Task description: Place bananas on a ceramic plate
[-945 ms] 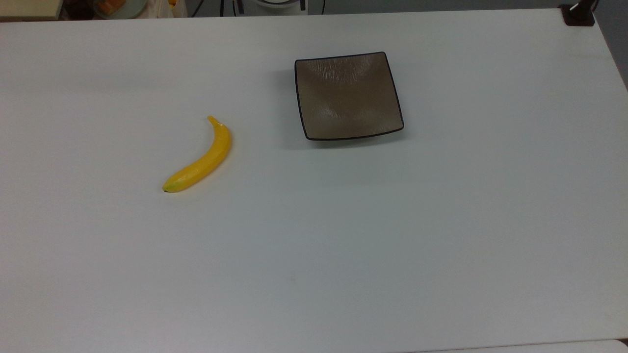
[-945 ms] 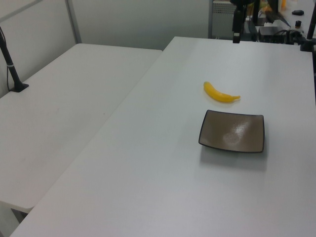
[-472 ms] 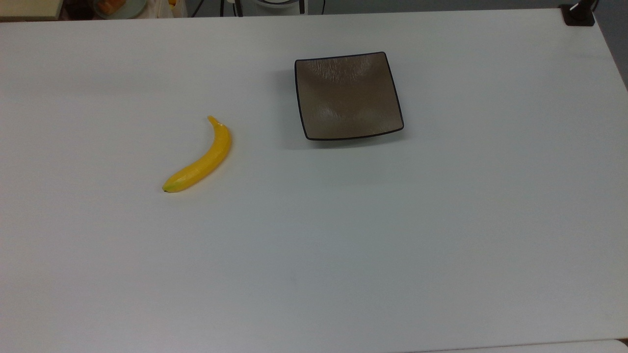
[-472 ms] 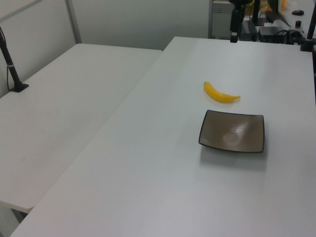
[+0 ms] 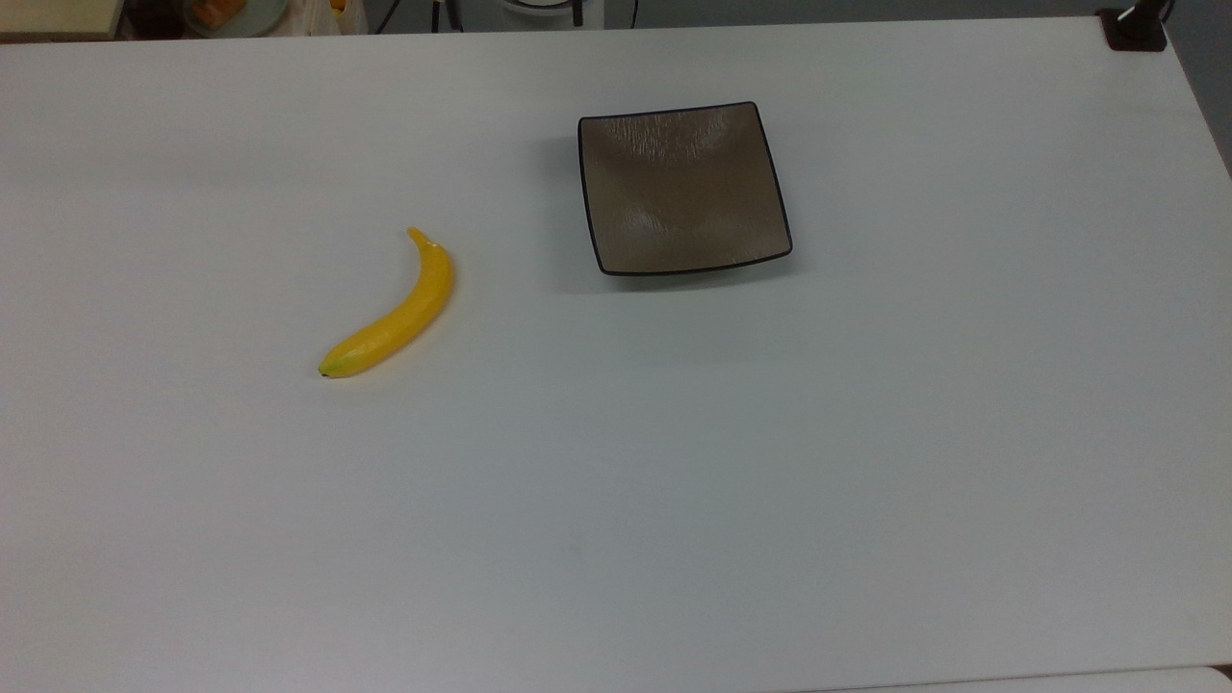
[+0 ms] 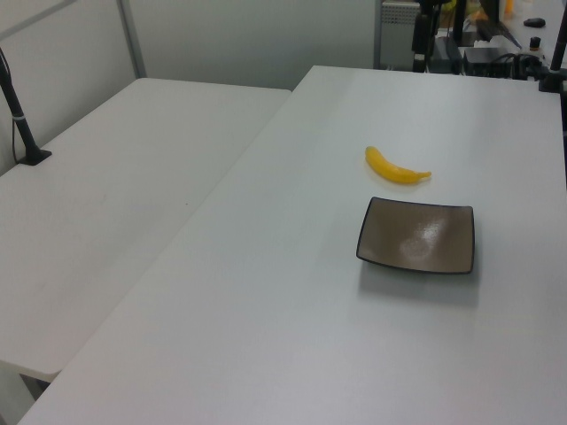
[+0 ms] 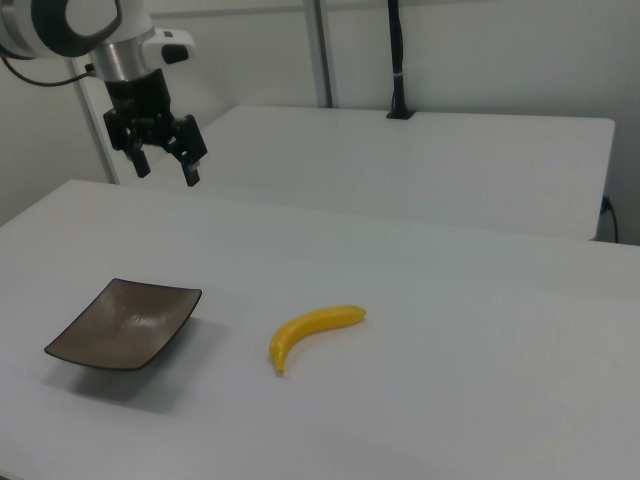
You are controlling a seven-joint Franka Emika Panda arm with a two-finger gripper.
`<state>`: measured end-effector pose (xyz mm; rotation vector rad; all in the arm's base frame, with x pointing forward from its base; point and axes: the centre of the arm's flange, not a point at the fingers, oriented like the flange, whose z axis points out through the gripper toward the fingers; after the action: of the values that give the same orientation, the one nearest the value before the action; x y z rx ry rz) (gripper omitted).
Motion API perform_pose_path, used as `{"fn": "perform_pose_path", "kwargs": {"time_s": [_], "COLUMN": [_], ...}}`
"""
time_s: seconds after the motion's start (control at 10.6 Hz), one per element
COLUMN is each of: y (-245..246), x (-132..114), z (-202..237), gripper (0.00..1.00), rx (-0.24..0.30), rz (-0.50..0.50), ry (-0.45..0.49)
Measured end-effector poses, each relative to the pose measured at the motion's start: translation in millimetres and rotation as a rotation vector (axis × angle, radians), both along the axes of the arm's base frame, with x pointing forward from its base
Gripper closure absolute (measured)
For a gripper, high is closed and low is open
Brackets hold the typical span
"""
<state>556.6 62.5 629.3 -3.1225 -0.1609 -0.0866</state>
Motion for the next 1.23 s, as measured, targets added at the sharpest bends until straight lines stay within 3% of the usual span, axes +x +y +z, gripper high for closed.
{"fn": "perform_pose_path", "kwargs": {"time_s": [0.28,0.57,0.85,1.23], "y": [-45,-108,-142,-143], "x": [9,30,43,74], "z": [20,6,-24,-96], "gripper": [0.00,0.00,0.00,0.00], "rx": [0.010,0.014,0.018,0.020], "rz": [-0.172,-0.346,-0.407,-0.430], "ry": [-0.044,-0.031,0.016,0.035]}}
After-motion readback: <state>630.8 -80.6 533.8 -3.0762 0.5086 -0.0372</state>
